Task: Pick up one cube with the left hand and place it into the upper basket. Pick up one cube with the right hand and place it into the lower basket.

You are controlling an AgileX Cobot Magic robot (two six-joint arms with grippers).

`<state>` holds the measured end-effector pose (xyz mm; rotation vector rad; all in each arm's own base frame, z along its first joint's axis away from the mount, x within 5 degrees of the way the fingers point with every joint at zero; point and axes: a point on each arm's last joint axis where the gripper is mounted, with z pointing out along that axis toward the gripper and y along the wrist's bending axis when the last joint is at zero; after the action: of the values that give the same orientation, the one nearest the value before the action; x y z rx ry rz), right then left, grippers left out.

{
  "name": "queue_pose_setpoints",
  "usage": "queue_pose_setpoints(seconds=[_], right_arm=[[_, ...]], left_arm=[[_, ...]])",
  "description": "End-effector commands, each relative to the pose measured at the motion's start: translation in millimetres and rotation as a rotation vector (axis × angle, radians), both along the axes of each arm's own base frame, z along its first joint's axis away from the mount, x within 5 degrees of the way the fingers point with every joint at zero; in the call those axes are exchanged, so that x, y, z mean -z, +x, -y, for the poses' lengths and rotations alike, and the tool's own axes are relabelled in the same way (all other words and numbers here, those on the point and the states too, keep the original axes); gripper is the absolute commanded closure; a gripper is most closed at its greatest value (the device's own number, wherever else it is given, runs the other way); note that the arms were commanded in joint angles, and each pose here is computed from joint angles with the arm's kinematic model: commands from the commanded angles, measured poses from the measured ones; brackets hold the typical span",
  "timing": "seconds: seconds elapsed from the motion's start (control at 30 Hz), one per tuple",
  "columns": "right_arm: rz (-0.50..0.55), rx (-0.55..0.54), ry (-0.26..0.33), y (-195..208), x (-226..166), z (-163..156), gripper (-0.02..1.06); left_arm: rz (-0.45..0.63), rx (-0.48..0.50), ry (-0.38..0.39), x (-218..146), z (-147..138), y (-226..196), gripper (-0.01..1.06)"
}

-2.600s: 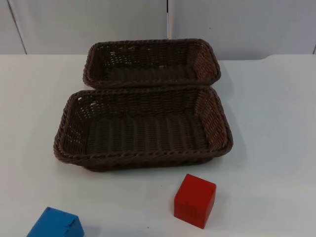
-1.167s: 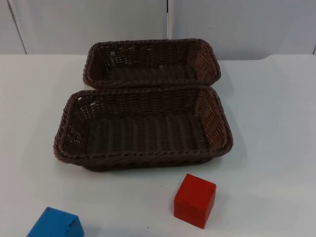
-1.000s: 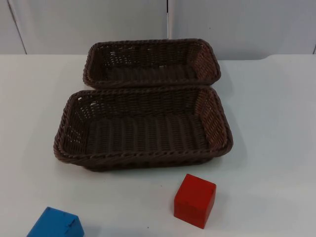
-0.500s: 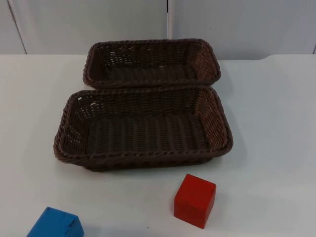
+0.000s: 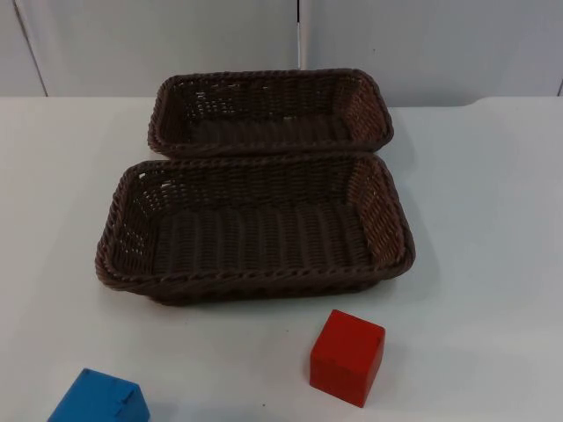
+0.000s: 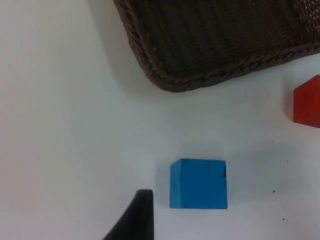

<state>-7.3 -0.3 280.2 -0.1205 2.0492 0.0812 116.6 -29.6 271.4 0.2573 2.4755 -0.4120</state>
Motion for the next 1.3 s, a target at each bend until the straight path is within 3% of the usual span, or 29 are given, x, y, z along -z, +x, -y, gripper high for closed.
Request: queue_pose_setpoints(seconds=[0.0, 0.47, 0.7, 0.87, 1.27], right_arm=[[0.006, -0.004, -0.006, -0.3, 0.0, -0.4, -0.01], [0.006, -0.006, -0.004, -0.4, 0.0, -0.5, -0.01], [0.006, -0.006, -0.004, -0.4, 0.0, -0.5, -0.01], [0.006, -0.006, -0.004, -0.4, 0.0, -0.5, -0.01], [0.006, -0.006, -0.004, -0.4, 0.0, -0.5, -0.01]], left_arm=[[-0.023, 0.001, -0.024, 2.3, 1.1, 7.8, 0.00], [-0.161, 0.063, -0.043, 23.5, 10.1, 31.4, 0.00], [-0.113, 0.119, 0.019, 29.5, 27.3, 40.8, 0.00], [-0.158, 0.115, 0.131, 43.5, 35.2, 47.4, 0.00], [-0.259, 0.150, 0.175, 79.1, 58.9, 65.9, 0.00]])
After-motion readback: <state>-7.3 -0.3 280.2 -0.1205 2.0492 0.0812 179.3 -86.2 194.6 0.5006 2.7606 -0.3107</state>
